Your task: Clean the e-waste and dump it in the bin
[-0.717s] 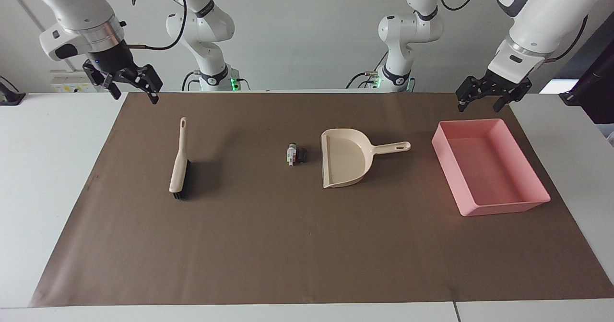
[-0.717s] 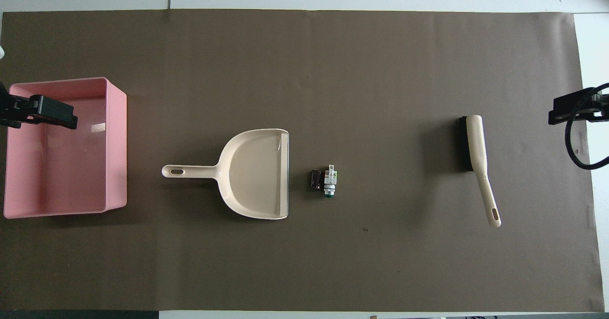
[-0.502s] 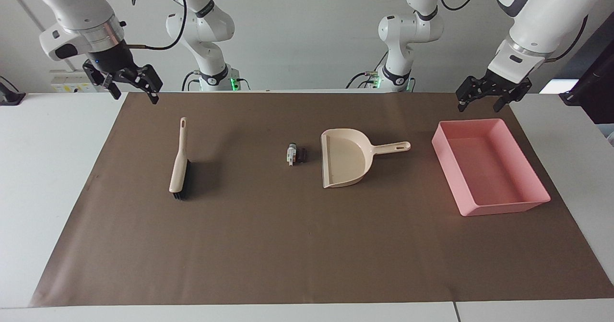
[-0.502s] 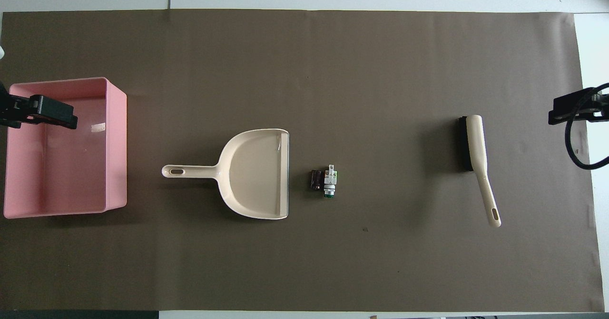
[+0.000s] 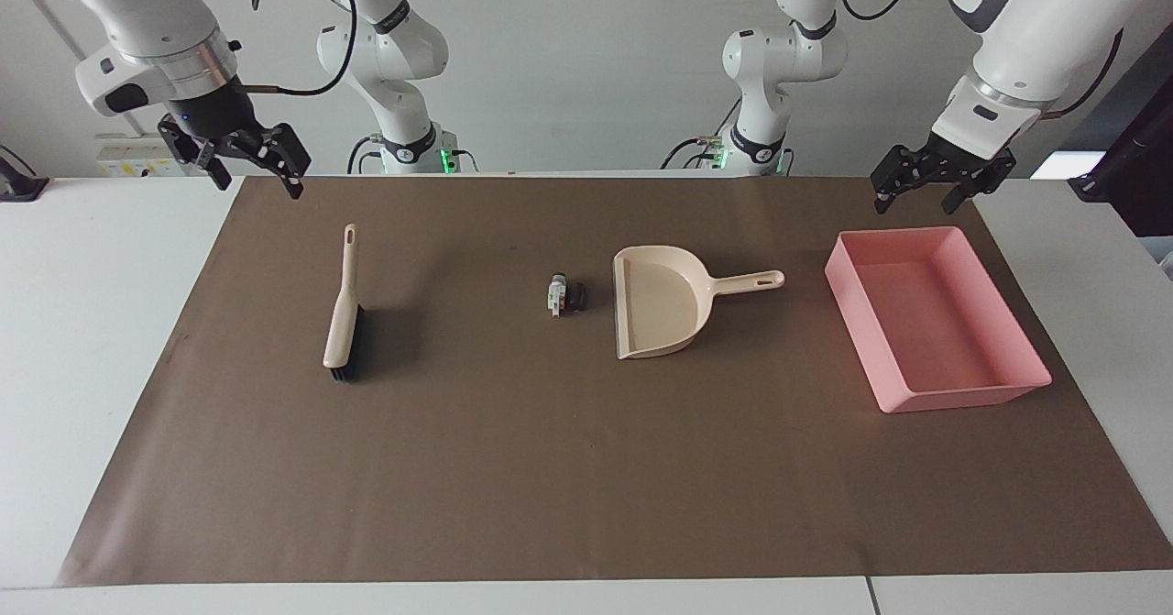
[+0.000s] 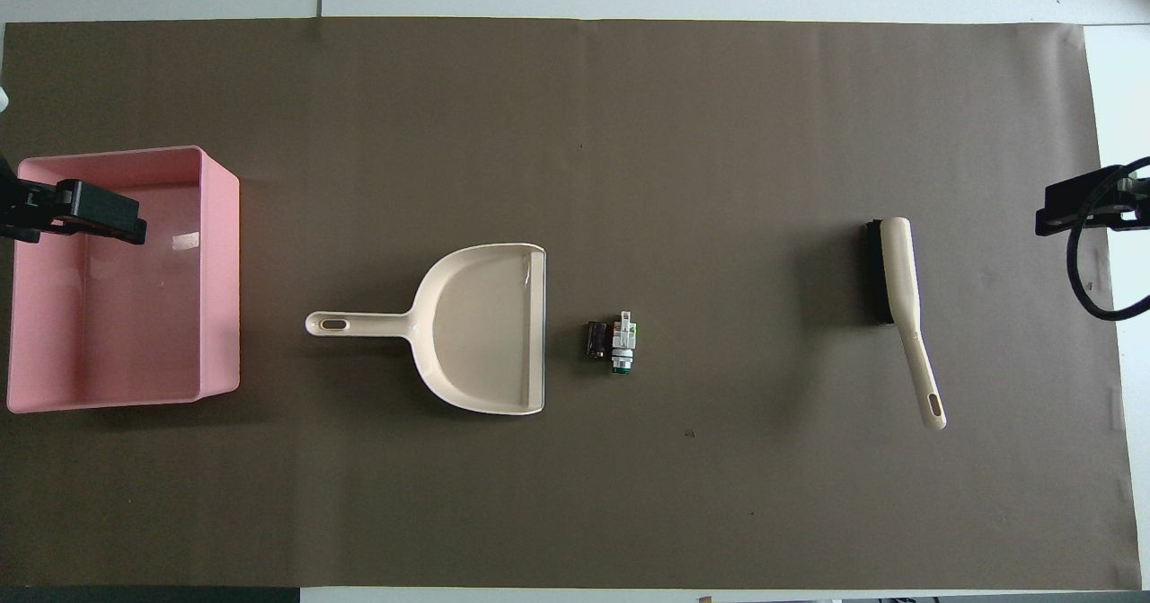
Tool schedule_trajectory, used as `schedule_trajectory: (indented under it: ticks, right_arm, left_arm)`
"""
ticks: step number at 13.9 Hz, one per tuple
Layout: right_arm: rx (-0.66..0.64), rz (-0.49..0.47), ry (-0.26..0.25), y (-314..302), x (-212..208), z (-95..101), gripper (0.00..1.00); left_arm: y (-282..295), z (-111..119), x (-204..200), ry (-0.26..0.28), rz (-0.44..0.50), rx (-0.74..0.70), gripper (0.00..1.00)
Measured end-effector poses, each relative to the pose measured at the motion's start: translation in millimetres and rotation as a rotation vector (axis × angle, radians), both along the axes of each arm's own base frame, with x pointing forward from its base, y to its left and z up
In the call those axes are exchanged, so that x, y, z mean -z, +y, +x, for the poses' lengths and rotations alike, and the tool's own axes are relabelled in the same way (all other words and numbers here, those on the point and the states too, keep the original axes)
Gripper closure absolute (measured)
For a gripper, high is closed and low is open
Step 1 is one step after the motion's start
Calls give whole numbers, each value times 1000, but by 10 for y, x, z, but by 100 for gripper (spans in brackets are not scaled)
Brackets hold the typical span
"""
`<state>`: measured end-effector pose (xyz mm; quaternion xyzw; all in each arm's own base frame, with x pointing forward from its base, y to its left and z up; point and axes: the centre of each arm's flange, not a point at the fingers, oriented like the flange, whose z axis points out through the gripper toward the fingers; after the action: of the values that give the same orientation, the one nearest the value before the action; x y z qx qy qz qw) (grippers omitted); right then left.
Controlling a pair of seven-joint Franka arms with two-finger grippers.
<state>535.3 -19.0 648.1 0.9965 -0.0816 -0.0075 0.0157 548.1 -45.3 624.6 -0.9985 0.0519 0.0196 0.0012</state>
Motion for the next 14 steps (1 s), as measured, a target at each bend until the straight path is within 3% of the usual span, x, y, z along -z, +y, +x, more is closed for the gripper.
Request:
schedule_trajectory:
  ticks: [5, 9, 11, 14]
  right_arm:
    - [-4, 2, -3, 13, 223, 25, 0]
    - [-31, 15, 5, 56, 959, -111, 0]
    - [-51, 22, 32, 38, 1432, -247, 1]
    - [-50, 37, 15, 44, 2063, -367, 1]
  left_arm:
    - [-56, -39, 28, 31, 3, 11, 0]
    - [-130, -41, 24, 26, 2, 34, 0]
    - [-131, -27, 16, 14, -3, 119, 1]
    - [-140, 3, 60, -17, -11, 345, 1]
